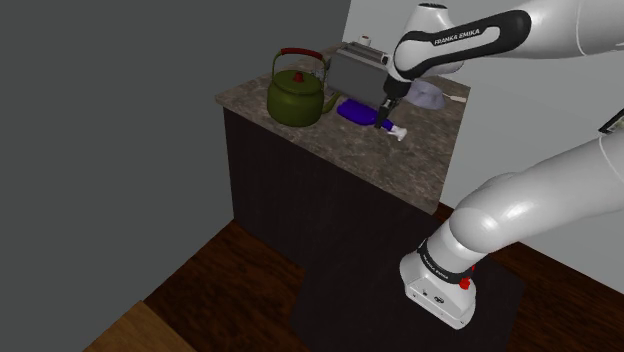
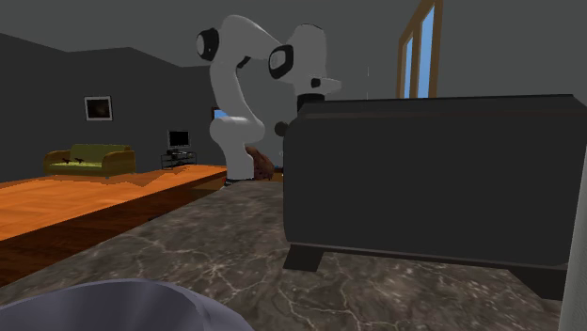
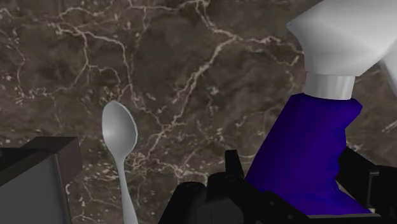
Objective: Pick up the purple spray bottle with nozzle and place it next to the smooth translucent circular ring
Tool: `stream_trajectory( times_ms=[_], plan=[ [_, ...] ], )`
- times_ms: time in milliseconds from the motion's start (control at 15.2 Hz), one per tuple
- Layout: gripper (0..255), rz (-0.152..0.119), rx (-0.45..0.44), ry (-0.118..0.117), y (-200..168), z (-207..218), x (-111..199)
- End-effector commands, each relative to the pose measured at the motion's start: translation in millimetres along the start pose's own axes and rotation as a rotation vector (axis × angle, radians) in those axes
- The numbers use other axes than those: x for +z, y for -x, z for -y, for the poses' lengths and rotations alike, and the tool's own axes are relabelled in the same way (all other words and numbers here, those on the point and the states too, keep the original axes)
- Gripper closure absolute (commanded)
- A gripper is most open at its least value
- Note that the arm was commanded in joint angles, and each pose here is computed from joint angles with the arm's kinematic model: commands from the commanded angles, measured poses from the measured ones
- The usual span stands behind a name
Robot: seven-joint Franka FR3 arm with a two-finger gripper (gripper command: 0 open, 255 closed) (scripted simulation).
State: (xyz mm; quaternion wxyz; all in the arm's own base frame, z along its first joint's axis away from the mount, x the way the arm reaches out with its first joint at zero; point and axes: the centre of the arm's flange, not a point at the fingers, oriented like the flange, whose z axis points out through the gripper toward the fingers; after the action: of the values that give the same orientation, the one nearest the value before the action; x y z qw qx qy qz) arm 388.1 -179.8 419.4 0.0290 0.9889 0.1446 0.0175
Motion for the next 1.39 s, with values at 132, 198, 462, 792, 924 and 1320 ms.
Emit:
stream_trajectory(
  times_ms=[132,198,462,792,924,1320],
  plan=[
    [255,0.0,0.0,0.0,0,-1,-22],
    [255,0.0,0.0,0.0,0,-1,-27],
    [255,0.0,0.0,0.0,14,-52,-24],
    [255,0.0,0.0,0.0,32,-115,-21],
    [255,0.0,0.0,0.0,39,-141,-20],
    [255,0.0,0.0,0.0,61,-217,-16]
  ],
)
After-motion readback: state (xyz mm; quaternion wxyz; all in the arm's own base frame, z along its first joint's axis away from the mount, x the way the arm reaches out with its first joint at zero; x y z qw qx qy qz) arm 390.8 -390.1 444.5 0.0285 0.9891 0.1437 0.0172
